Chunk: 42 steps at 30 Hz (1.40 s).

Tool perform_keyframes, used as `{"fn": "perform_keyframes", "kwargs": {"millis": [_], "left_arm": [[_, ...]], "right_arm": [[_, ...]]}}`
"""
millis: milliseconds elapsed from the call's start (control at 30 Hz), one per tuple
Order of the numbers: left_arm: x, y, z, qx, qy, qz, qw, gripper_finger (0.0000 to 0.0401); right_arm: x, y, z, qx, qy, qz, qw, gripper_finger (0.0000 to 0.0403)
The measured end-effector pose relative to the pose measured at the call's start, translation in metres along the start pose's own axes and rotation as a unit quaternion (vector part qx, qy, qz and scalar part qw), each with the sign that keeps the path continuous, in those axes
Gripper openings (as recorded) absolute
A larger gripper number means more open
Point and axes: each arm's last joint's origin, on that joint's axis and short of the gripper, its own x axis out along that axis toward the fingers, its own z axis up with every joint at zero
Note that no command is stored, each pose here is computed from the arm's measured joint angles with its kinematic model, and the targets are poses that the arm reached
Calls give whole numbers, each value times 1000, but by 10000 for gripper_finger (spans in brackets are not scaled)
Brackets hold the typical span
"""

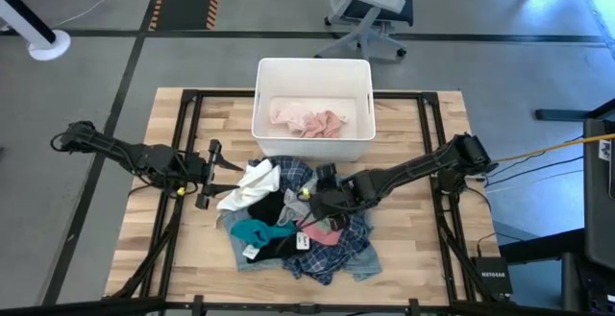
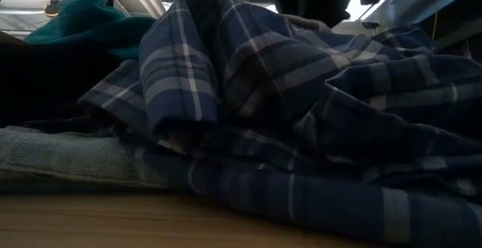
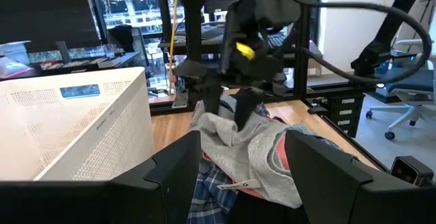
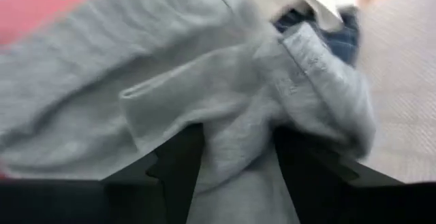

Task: Sort clothes
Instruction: Put the gray boxer into the white laundry bin

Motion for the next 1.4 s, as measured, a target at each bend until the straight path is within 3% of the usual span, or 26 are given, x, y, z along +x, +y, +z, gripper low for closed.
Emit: {"fn": "perform_keyframes", "kwargs": {"millis": [133,333,400,600,800,933,1200,1400], "left_arm": [[0,0,0,8,0,0,1000,210],[0,0,0,10,0,0,1000,210],[0,0,0,11,0,0,1000,210],[0,0,0,12,0,0,1000,210],[0,0,-1,12,3,0,1000,210],[0,0,-1,12,3,0,1000,210],[0,0,-1,10,3,0,1000,210],[0,0,-1,10,3,0,1000,210]], "right_arm": [[0,2,4,-12,-22,2,1000,160],[-6,-2,8,-31,-34,-4,999,34],[-10,-4,10,-40,-34,-13,999,13],[-36,-16,21,-49,-34,-51,997,39],[-64,-29,31,-65,-45,-90,993,10],[-88,-44,36,-72,-50,-136,987,21],[-141,-96,36,-56,-53,-217,973,9],[-160,-148,26,-23,-52,-269,962,18]]}}
